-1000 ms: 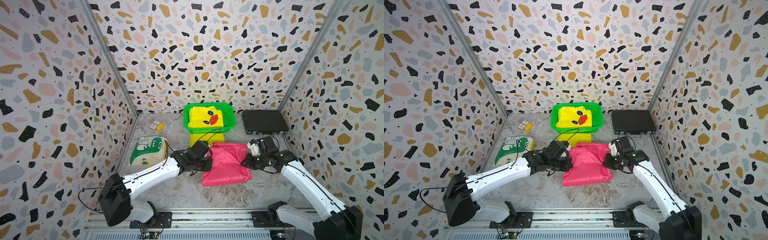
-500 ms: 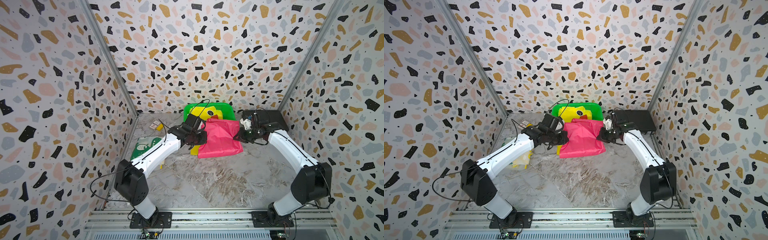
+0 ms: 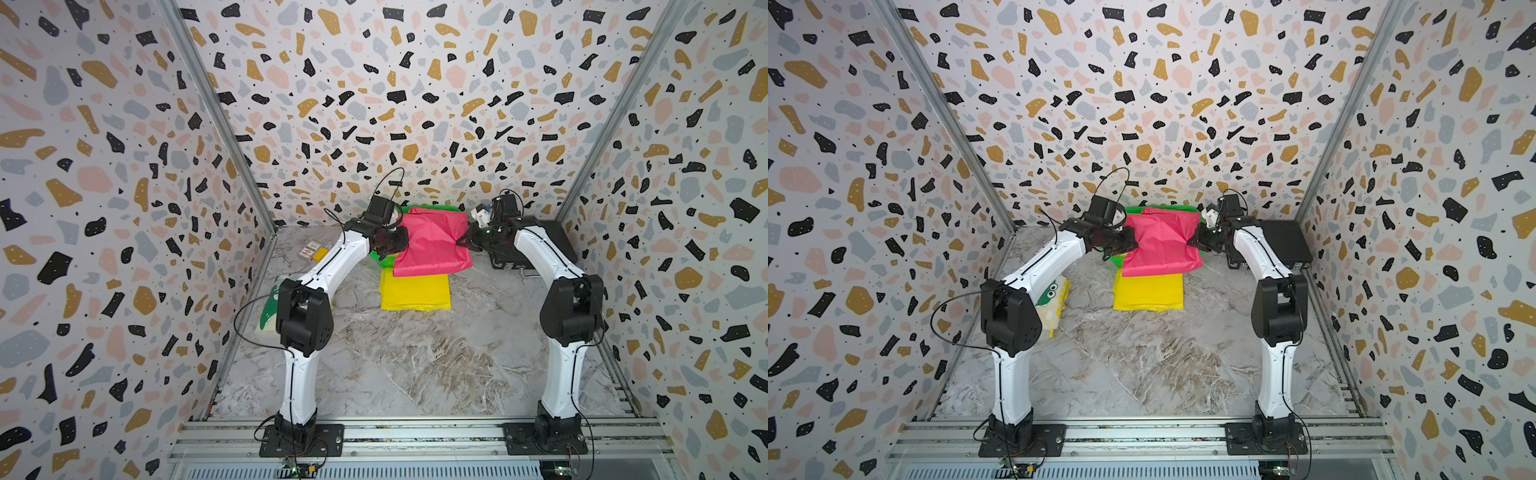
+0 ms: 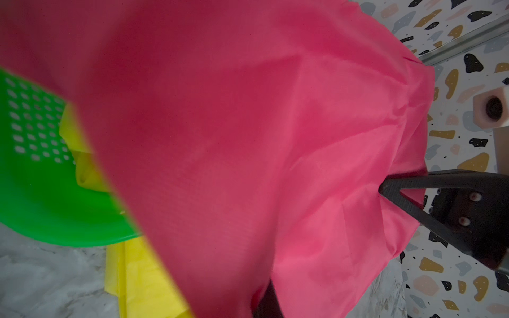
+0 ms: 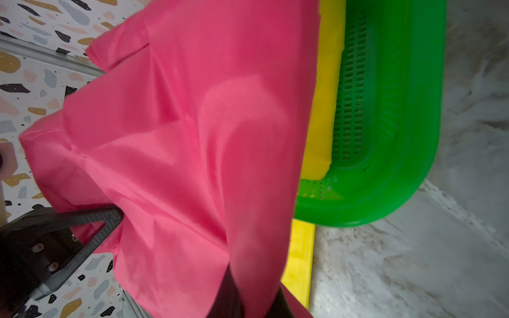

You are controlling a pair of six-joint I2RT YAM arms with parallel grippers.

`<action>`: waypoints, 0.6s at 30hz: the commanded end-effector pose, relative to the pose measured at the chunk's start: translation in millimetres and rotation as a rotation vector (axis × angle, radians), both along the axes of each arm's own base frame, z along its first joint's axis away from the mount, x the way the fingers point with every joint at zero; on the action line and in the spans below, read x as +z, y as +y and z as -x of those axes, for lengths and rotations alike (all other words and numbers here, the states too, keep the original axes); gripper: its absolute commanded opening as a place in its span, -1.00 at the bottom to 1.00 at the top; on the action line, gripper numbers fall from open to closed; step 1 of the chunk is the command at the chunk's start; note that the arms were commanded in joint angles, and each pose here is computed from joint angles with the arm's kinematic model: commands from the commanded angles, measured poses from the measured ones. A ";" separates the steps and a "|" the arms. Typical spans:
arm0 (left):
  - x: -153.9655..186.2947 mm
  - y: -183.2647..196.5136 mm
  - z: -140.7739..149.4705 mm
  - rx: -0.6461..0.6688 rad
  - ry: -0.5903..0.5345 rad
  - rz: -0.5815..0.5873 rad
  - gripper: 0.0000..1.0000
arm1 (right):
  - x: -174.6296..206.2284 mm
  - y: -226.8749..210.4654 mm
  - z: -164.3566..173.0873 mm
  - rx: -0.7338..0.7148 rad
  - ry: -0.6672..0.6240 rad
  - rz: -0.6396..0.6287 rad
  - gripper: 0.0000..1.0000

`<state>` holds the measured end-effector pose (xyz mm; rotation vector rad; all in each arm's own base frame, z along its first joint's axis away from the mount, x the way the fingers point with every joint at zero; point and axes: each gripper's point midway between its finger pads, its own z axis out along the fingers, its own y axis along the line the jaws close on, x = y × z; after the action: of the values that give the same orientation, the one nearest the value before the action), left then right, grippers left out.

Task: Put the folded raincoat in the basket
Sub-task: Place the raincoat in the basket.

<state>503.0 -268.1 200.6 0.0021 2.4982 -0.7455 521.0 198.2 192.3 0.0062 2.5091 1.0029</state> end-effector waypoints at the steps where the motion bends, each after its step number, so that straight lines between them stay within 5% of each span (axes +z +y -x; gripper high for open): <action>1: 11.6 11.3 -24.6 0.015 -0.045 0.018 -1.00 | 24.2 4.1 -16.8 0.006 -0.051 -0.052 -1.00; 18: -25.2 38.1 -120.5 0.126 -0.119 0.141 -1.00 | -1.0 1.4 -104.4 -0.094 -0.168 -0.068 -1.00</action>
<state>599.0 -244.0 152.8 -0.1275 2.4113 -0.8411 607.7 218.2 160.7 0.0283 2.3950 1.0642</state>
